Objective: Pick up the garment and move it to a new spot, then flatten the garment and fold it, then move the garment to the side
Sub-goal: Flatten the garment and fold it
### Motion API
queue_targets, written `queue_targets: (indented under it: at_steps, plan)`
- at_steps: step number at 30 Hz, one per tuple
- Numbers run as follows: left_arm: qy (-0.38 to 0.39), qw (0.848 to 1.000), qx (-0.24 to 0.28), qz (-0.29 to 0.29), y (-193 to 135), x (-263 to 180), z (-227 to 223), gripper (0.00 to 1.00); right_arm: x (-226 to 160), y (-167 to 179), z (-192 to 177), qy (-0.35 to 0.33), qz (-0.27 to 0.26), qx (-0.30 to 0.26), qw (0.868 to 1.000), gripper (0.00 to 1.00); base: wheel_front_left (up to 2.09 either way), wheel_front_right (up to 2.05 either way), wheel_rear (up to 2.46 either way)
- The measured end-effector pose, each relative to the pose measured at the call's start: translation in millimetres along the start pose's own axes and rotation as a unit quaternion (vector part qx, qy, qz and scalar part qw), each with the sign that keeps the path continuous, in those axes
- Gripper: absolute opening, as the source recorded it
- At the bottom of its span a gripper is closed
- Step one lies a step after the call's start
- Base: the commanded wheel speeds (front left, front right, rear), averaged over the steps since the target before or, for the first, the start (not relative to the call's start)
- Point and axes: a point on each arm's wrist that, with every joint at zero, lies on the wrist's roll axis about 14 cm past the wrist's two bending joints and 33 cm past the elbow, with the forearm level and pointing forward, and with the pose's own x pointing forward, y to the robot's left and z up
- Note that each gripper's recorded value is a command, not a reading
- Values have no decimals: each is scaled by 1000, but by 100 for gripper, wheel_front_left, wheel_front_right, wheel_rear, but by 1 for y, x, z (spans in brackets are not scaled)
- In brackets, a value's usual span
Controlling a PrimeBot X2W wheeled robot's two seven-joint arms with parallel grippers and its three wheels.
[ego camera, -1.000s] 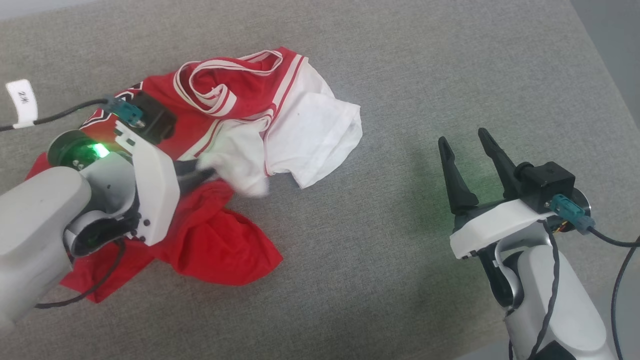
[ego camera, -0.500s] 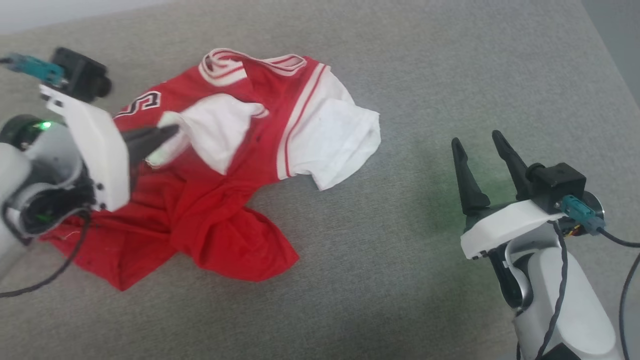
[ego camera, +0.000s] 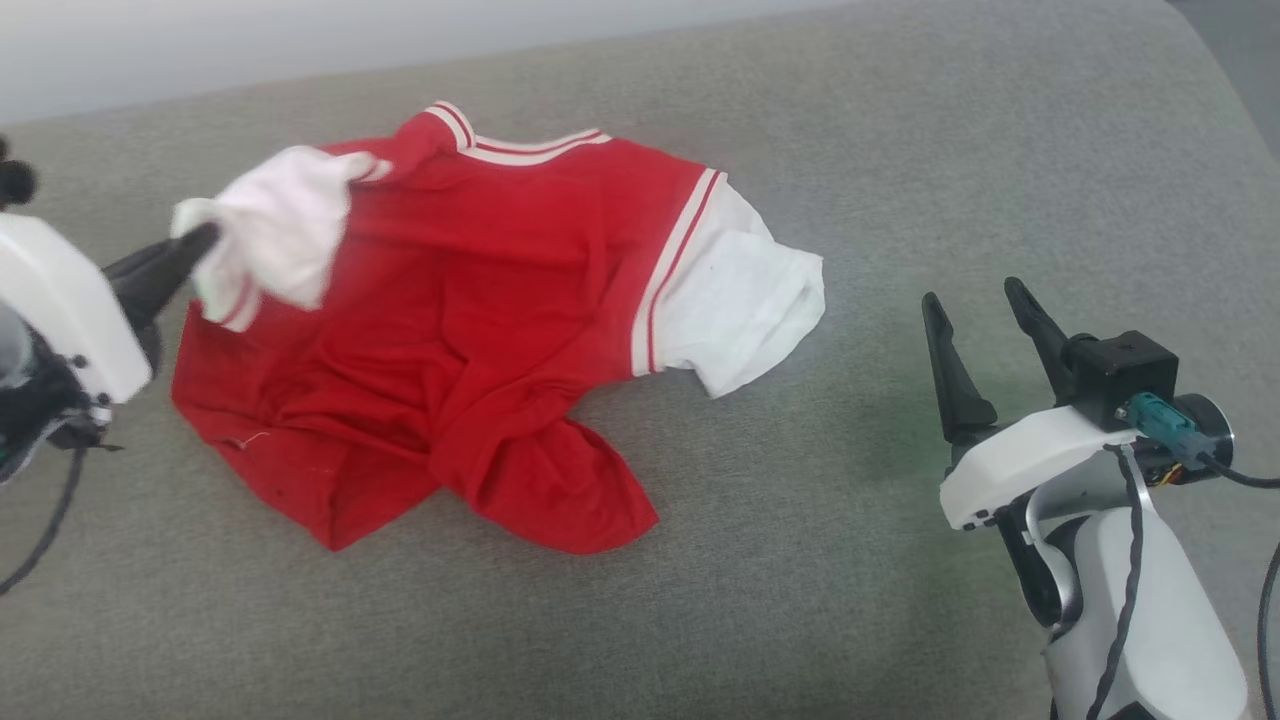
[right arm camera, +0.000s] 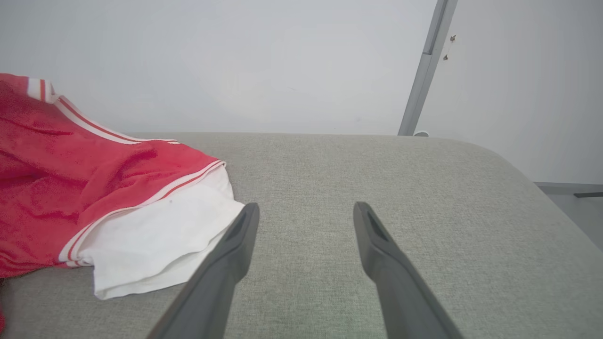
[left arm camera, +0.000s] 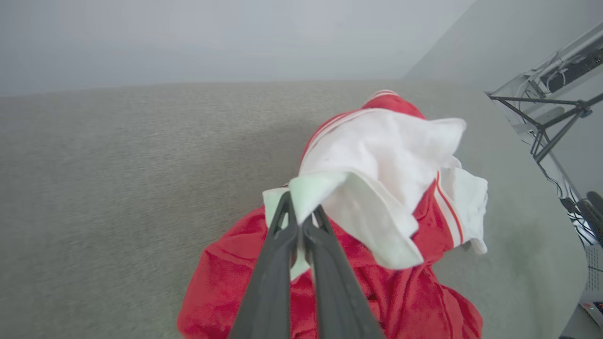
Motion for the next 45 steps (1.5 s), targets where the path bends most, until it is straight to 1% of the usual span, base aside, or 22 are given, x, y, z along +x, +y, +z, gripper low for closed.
queue_targets:
  at_steps: [6,10,14,18,19,20,22,23,24,25,30,33,34,36,40,45]
  plan:
    - [-25,996,-46,75,46,-20,0,0,3,11,6,-2,14,-4,1000,100,0,0,0]
    - [-27,991,-62,115,72,-24,-7,0,4,13,5,2,18,-4,1000,100,0,0,0]
    - [-7,985,-72,158,97,-27,-22,0,5,14,7,0,20,-6,1000,100,0,0,0]
    - [16,980,-73,185,113,-27,-39,0,6,14,5,4,20,-6,1000,100,0,0,0]
    - [18,979,-76,188,115,-26,-43,5,6,15,5,4,20,-6,1000,100,0,0,0]
    - [23,979,-79,187,116,-26,-46,24,7,15,5,4,21,-6,1000,100,0,0,0]
    - [23,980,-81,181,115,-23,-48,48,7,17,6,3,23,-6,1000,100,0,0,0]
    - [20,980,-80,182,116,-23,-47,79,8,18,7,3,26,-7,1000,100,0,0,0]
    - [18,980,-76,181,116,-23,-45,94,9,20,8,1,27,-7,1000,100,0,0,0]
    - [15,981,-72,178,115,-23,-42,100,9,21,8,1,29,-8,1000,100,0,0,0]
    - [12,983,-60,174,113,-29,-36,100,10,26,12,-2,36,-8,999,100,0,0,0]
    - [18,983,-6,183,116,-36,-33,100,10,30,16,-6,41,-9,999,100,0,0,0]
    - [14,983,3,184,115,-38,-30,100,10,31,17,-7,43,-9,999,100,0,0,0]
    - [0,983,17,182,113,-43,-24,100,10,35,19,-9,48,-10,999,100,0,0,0]
    - [-37,985,45,160,97,-47,-12,100,10,43,23,-12,58,-9,998,100,0,0,0]
    - [-91,983,75,140,84,-62,-7,100,9,57,25,-11,77,-10,997,100,0,0,0]
